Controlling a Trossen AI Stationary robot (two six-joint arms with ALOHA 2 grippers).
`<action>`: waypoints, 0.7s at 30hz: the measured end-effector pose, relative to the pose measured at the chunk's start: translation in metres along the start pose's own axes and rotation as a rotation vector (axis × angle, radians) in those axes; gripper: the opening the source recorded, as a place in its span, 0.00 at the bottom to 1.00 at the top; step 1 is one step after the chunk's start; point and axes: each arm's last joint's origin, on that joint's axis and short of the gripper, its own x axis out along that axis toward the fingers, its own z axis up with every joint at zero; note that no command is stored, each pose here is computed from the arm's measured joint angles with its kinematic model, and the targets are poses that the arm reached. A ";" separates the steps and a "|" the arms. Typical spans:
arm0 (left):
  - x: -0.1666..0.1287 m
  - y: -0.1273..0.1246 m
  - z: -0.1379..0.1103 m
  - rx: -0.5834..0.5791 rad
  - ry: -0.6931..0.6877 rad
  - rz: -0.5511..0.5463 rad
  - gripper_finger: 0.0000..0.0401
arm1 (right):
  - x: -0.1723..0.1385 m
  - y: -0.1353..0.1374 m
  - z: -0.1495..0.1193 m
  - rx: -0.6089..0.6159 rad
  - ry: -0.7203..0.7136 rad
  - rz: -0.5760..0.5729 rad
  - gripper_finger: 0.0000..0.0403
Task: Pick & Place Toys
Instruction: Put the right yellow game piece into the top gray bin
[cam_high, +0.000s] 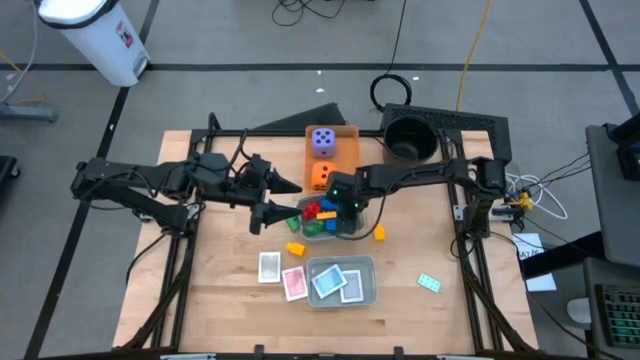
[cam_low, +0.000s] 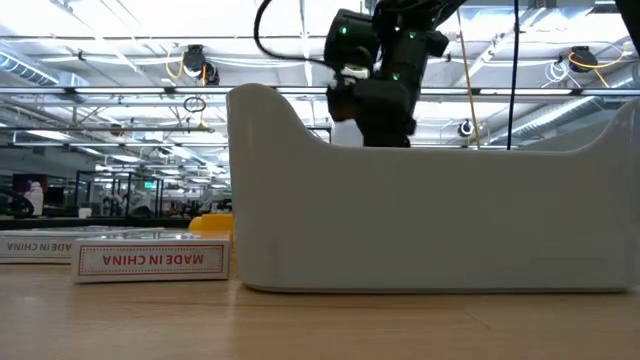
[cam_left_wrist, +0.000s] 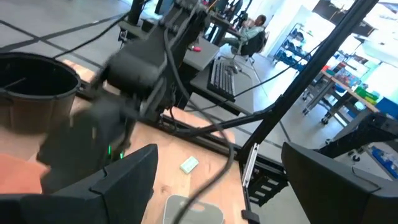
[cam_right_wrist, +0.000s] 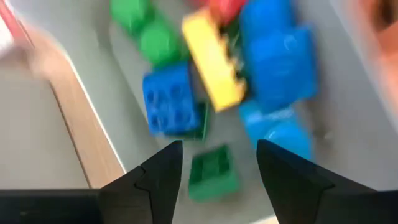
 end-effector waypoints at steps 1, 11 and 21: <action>0.000 0.000 -0.001 -0.001 0.006 0.003 0.86 | -0.003 0.000 0.002 0.017 -0.027 0.006 0.50; 0.000 -0.003 -0.005 -0.029 0.033 -0.006 0.86 | -0.052 0.005 0.011 0.175 -0.250 0.071 0.49; -0.001 -0.006 -0.011 -0.023 0.081 -0.001 0.86 | -0.112 0.023 -0.021 0.263 -0.338 -0.112 0.49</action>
